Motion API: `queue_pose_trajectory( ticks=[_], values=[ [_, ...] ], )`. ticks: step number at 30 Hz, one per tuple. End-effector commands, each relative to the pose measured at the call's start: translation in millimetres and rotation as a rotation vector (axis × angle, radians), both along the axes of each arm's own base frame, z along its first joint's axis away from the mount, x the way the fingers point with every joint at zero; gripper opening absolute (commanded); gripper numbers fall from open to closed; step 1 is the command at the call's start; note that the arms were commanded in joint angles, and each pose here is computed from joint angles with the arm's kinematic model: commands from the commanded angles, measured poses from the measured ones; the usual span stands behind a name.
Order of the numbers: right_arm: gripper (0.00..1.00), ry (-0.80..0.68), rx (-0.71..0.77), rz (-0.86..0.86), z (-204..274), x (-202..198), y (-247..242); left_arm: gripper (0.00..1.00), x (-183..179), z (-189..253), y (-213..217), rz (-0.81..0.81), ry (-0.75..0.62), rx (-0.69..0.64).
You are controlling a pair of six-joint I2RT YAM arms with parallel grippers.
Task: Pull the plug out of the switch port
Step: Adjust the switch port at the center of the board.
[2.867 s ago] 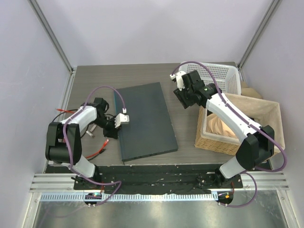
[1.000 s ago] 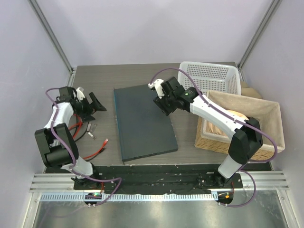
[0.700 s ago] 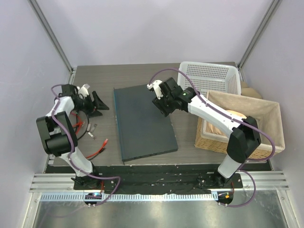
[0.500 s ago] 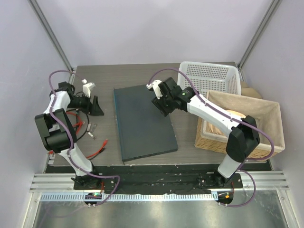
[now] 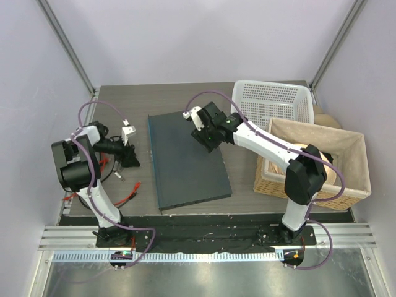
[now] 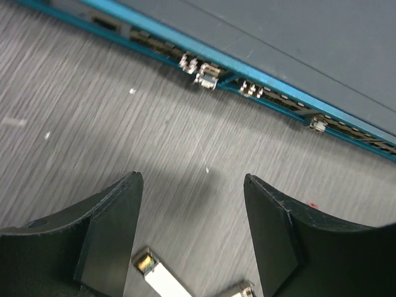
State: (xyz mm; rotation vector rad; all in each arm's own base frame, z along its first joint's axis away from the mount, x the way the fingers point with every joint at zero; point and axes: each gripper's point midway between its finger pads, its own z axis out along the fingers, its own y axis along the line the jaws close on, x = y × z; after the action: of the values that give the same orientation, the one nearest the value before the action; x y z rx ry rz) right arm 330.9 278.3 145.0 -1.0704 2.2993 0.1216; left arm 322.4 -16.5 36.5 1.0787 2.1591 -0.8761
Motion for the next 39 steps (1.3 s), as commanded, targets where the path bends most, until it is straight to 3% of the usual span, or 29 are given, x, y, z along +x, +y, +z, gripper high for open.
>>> queue_pose_trajectory(
  ticks=[1,8,12,16,17,20,22,23,25,26,27,29,31,35,39],
  values=[
    [0.52,-0.030,0.049,0.018,13.3,10.5,28.9,0.71,21.7,3.3,-9.2,-0.067,-0.126,0.066],
    [0.51,-0.011,0.057,0.036,11.0,10.1,48.4,0.68,30.8,0.1,-13.3,-0.093,-0.114,0.080],
    [0.42,0.037,-0.024,0.107,-10.9,-20.6,32.6,0.65,52.9,31.3,-10.4,-0.025,-0.123,0.069],
    [0.40,0.056,-0.079,0.154,-25.1,-46.3,6.8,0.67,89.0,69.7,-7.4,0.109,-0.192,0.060],
    [0.37,0.056,-0.081,0.166,-23.5,-52.8,0.1,0.67,100.9,81.2,-7.2,0.230,-0.133,0.032],
    [0.25,0.079,-0.093,0.237,-21.6,-68.9,-9.9,0.68,154.3,110.2,-0.7,0.482,-0.123,0.006],
    [0.20,0.089,-0.108,0.263,-20.9,-76.6,-17.6,0.67,175.9,96.3,-2.6,0.579,-0.044,0.035],
    [0.18,0.106,-0.112,0.278,-24.3,-82.9,-21.2,0.66,195.1,115.1,-4.3,0.614,-0.055,0.014],
    [0.11,0.118,-0.099,0.312,-20.6,-93.5,-25.6,0.60,204.7,93.2,-15.6,0.617,0.032,0.023],
    [0.01,0.142,-0.103,0.328,-26.1,-101.6,-30.3,0.57,218.2,105.6,-17.0,0.627,0.002,0.018],
    [0.01,0.140,-0.099,0.350,-22.6,-106.5,-33.5,0.53,225.2,104.9,-19.3,0.643,0.011,0.006],
    [0.01,0.195,-0.103,0.395,-28.2,-123.7,-41.4,0.30,240.1,97.3,-29.9,0.626,0.028,-0.021],
    [0.01,0.229,-0.113,0.425,-28.8,-134.9,-48.5,0.19,247.2,86.9,-39.7,0.617,0.058,-0.025],
    [0.01,0.274,-0.129,0.465,-33.8,-146.6,-55.2,0.15,251.9,55.8,-55.2,0.560,0.135,0.044],
    [0.01,0.350,-0.166,0.468,-48.6,-162.2,-69.0,0.15,244.9,41.2,-56.2,0.508,0.111,0.137]
  ],
)
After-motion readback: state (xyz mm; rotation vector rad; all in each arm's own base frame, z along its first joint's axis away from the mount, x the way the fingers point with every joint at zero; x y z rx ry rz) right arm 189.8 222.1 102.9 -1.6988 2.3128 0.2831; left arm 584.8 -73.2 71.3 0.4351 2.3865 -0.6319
